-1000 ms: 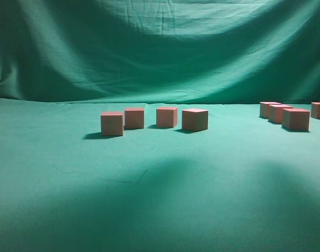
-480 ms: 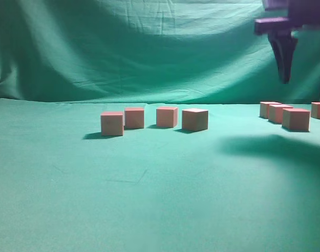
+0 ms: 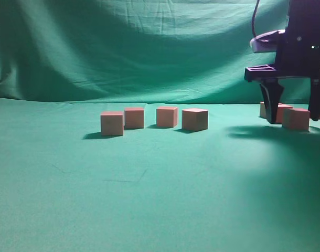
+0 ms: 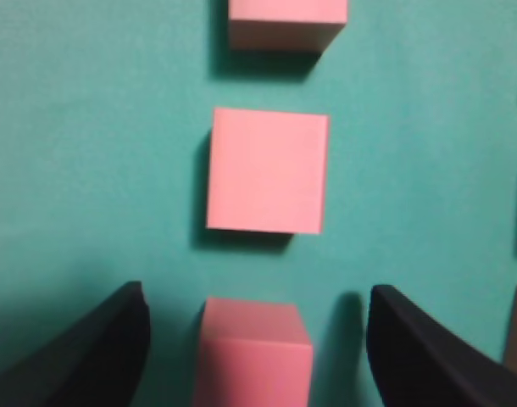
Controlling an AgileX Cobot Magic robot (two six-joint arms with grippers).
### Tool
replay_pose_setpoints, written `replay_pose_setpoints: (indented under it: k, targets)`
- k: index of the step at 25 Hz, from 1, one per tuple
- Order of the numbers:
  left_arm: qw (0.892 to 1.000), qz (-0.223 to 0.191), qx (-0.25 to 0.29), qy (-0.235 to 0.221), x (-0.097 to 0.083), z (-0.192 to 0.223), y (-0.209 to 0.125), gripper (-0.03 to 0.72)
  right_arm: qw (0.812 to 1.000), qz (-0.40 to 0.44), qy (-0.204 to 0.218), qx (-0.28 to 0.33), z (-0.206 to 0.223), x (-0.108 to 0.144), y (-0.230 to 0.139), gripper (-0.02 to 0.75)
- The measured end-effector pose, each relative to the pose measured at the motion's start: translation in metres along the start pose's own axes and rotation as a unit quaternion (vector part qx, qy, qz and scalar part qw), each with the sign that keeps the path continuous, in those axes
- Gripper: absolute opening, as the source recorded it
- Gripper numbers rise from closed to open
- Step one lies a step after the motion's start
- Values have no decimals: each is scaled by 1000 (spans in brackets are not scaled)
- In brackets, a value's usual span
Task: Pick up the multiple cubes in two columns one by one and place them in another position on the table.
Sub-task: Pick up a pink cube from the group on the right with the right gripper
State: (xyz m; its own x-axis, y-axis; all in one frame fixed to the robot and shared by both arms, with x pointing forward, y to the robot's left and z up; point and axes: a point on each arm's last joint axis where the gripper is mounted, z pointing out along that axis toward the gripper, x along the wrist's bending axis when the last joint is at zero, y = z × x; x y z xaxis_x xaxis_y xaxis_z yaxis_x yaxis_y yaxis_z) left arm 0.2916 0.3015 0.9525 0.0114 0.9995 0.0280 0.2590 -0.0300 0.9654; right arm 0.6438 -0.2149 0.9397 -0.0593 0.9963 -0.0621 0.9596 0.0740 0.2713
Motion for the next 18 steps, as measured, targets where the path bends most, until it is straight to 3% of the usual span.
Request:
replay_pose_setpoints:
  k: [1,3,8,14,18]
  targets:
    - [1000,0,0,0,0,0,0,0,1000,0,0,3,3,0,0,495]
    - [1000,0,0,0,0,0,0,0,1000,0,0,5,5,1,-1,490]
    - [1000,0,0,0,0,0,0,0,1000,2,2,6,5,1,-1,269]
    - [1000,0,0,0,0,0,0,0,999,3,-6,36,0,-1,-4,271]
    - [1000,0,0,0,0,0,0,0,999,11,-8,37,-38,-3,0,271]
